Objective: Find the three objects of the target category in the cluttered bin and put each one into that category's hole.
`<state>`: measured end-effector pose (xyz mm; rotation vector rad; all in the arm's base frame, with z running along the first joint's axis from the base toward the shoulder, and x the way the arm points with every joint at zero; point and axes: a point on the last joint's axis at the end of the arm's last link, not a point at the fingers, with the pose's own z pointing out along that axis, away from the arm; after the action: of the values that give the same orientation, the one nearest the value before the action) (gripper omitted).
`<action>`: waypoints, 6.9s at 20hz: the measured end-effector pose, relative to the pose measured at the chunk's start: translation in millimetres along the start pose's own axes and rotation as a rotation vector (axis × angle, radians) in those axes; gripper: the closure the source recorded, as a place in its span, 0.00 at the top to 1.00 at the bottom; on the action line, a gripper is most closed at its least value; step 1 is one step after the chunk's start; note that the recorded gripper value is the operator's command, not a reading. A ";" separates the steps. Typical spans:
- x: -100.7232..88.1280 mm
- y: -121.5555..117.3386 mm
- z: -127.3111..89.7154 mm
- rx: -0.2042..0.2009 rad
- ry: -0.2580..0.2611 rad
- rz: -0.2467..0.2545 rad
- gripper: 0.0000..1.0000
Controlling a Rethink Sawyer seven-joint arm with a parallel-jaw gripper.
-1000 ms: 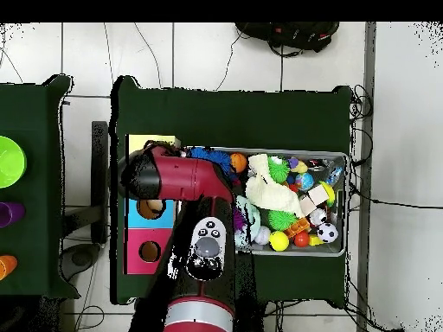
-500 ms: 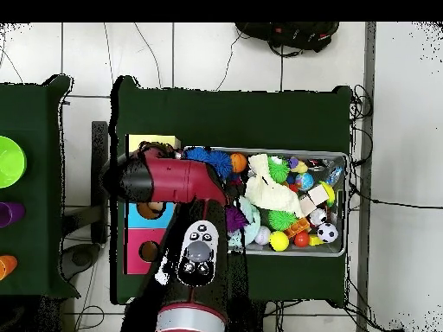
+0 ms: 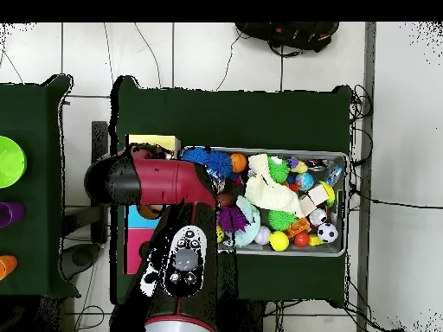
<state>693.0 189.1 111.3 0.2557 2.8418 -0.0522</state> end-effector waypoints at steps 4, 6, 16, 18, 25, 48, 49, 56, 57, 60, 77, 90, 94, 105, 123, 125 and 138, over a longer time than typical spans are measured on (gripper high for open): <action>0.4 -0.1 0.5 0.000 0.001 0.000 0.00; 0.2 -0.1 0.4 0.000 0.001 0.000 0.00; 0.2 -0.5 -3.1 0.000 0.003 0.001 0.00; -1.0 -0.9 -13.6 0.000 0.019 0.003 0.00; -6.8 -0.9 -43.7 -0.003 0.056 0.008 0.00; -15.8 -5.9 -45.3 -0.005 0.012 0.013 0.00; -15.5 -6.6 -42.4 -0.004 0.008 0.014 0.00; -9.4 -7.3 -20.4 0.000 -0.021 0.008 0.00; -8.1 -6.8 -18.8 0.001 -0.021 0.007 0.00; -0.9 -4.3 -13.3 0.002 -0.016 0.001 0.00; 61.8 14.2 11.6 0.001 -0.147 -0.065 0.00; 75.8 13.3 45.5 0.011 -0.187 -0.045 0.00; 73.3 17.6 64.7 0.024 -0.230 -0.035 0.00; 71.7 18.6 70.1 0.048 -0.238 -0.020 0.00; -9.4 -16.8 -105.4 0.071 0.366 0.109 0.00; -24.9 -25.0 -117.0 0.063 0.351 0.124 0.00; -144.7 -139.0 -147.4 0.052 0.175 0.256 0.00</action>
<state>763.2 36.8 295.3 0.6627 2.9564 -0.0525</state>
